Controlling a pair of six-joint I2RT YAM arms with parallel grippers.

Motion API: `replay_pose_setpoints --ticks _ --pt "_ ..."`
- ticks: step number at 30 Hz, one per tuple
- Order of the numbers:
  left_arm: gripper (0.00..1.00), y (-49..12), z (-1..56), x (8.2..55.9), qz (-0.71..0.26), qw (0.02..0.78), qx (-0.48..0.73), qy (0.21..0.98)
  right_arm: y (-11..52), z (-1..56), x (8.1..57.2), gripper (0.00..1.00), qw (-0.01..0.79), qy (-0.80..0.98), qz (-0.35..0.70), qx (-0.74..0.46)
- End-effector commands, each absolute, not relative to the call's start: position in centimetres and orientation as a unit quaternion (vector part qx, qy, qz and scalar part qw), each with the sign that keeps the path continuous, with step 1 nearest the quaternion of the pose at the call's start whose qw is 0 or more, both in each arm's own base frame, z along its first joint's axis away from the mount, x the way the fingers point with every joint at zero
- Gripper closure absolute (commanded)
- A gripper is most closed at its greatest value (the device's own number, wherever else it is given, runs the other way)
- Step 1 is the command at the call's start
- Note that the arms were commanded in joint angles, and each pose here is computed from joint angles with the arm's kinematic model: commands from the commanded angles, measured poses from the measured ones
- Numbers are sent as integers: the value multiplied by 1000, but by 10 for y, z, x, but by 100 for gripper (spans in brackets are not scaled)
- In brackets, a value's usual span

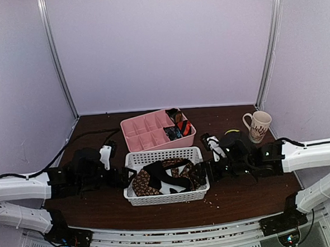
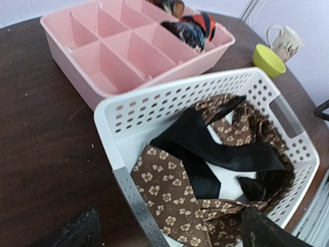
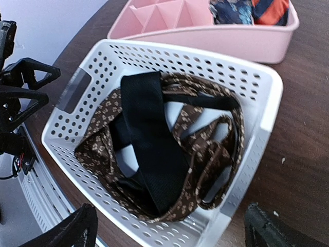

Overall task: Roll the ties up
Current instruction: Pick up the tie from the bin.

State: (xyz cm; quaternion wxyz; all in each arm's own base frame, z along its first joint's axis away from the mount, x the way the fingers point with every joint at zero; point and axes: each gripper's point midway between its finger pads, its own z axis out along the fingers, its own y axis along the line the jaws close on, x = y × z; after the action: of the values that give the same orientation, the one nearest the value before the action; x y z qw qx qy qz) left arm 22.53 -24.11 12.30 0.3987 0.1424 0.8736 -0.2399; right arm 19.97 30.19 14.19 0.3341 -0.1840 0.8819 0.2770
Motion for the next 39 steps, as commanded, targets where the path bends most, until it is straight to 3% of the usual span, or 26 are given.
replay_pose_setpoints --ticks 1,12,21,25,29,36,39 --pt "2 -234 176 235 -281 483 99 823 334 166 209 0 332 871 256 -257" --pt "2 -215 185 232 -256 497 90 824 424 126 216 1 247 879 210 -350" --pt "2 -212 171 229 -250 483 86 835 441 79 235 8 223 900 151 -344" --pt "2 -210 173 229 -247 487 86 833 442 55 240 15 208 907 123 -346" --pt "2 -207 174 228 -244 488 85 834 445 46 243 29 206 909 116 -343" --pt "2 -202 175 227 -243 493 81 831 443 86 249 74 243 904 126 -328" --pt "2 -202 178 227 -242 495 82 831 441 115 252 86 268 898 139 -321"
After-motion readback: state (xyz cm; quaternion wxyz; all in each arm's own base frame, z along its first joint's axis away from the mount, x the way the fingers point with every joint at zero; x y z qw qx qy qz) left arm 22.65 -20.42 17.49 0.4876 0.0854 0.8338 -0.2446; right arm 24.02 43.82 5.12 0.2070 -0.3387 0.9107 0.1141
